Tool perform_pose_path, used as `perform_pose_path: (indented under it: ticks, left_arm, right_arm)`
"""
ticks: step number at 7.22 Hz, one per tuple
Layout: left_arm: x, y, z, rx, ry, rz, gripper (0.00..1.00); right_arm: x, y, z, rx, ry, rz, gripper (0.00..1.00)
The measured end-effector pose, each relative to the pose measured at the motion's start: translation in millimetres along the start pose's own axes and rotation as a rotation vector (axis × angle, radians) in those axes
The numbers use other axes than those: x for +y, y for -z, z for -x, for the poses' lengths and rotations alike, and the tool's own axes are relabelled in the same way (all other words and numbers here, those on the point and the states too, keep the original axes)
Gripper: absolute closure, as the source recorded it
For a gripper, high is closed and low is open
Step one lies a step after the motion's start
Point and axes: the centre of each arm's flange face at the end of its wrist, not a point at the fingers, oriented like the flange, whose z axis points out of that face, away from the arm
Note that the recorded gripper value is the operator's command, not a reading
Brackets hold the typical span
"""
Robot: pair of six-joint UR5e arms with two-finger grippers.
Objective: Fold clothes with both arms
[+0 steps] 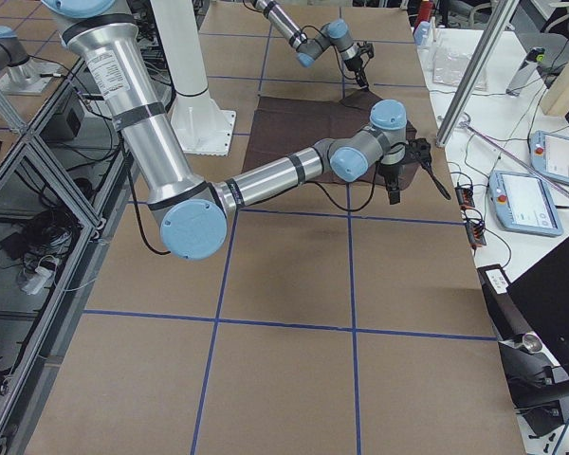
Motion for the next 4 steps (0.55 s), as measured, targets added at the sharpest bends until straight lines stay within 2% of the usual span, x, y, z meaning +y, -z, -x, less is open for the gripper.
perform_pose_path:
  ticks: [4]
  left_arm:
    - [1.6,-1.5,3.0,-0.007,-0.009,0.004,0.57]
  right_arm:
    - [0.2,-0.3,-0.9,0.001,-0.001,0.001,0.0]
